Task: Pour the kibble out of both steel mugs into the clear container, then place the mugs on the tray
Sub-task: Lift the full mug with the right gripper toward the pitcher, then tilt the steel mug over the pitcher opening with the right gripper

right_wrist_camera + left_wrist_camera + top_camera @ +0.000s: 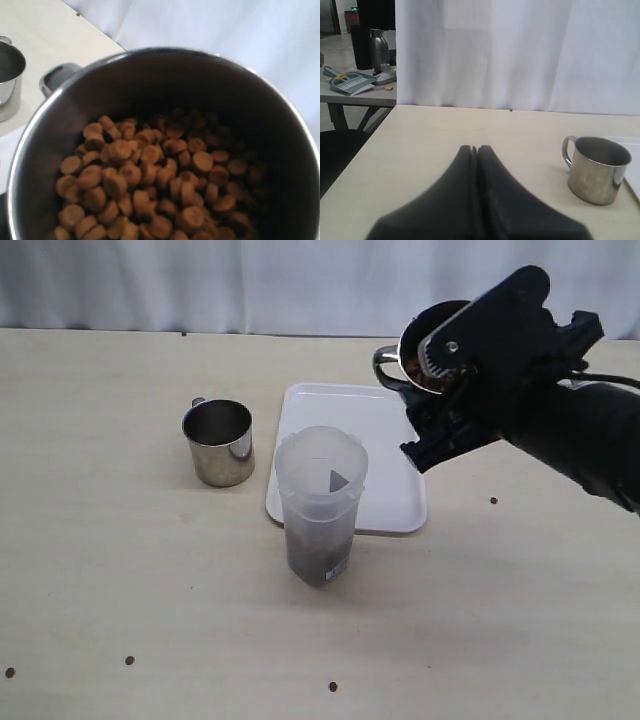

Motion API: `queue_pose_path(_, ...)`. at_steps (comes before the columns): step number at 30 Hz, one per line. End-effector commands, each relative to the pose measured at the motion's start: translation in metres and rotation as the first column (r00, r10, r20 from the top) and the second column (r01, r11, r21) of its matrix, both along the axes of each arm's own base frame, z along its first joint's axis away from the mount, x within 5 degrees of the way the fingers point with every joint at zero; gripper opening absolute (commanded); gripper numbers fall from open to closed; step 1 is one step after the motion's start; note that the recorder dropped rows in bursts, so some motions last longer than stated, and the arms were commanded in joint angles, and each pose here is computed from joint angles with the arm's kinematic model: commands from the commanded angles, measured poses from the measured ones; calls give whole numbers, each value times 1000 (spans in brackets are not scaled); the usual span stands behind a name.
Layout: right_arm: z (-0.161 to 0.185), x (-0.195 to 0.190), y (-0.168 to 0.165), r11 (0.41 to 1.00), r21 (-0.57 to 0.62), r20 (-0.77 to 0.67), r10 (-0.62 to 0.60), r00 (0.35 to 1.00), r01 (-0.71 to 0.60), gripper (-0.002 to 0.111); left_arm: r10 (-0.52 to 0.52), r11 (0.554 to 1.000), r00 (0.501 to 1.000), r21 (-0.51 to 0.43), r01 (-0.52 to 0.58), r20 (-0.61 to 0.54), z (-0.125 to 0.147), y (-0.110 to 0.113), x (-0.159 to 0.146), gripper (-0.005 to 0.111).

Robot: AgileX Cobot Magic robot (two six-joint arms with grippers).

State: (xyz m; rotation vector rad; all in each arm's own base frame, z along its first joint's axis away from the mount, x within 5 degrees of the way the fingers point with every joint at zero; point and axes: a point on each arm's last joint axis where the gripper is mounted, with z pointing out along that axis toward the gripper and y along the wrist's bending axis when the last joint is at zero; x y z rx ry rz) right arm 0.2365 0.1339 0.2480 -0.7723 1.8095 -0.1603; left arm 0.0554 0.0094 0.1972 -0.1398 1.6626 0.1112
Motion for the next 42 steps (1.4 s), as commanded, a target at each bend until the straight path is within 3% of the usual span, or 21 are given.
queue_pose_path(1,13,3,4,998,-59,60,7,998,-3,5,-8,1000,1000,-5,8,12,0,-1,0,0)
queue_pose_path(5,20,-11,22,991,-136,153,26,988,-5,5,-8,1000,1000,-5,8,12,0,-1,0,0)
queue_pose_path(19,15,2,34,933,-359,86,45,995,-11,5,-8,1000,1000,-5,8,12,0,-1,0,0)
queue_pose_path(27,19,4,35,931,-364,88,51,995,-16,5,-8,1000,1000,-5,8,12,0,-1,0,0)
queue_pose_path(34,20,-7,47,874,-486,203,109,973,3,5,-8,1000,1000,-5,8,12,0,-1,0,0)
queue_pose_path(42,18,-10,52,863,-505,224,105,969,24,5,-8,1000,1000,-5,8,12,0,-1,0,0)
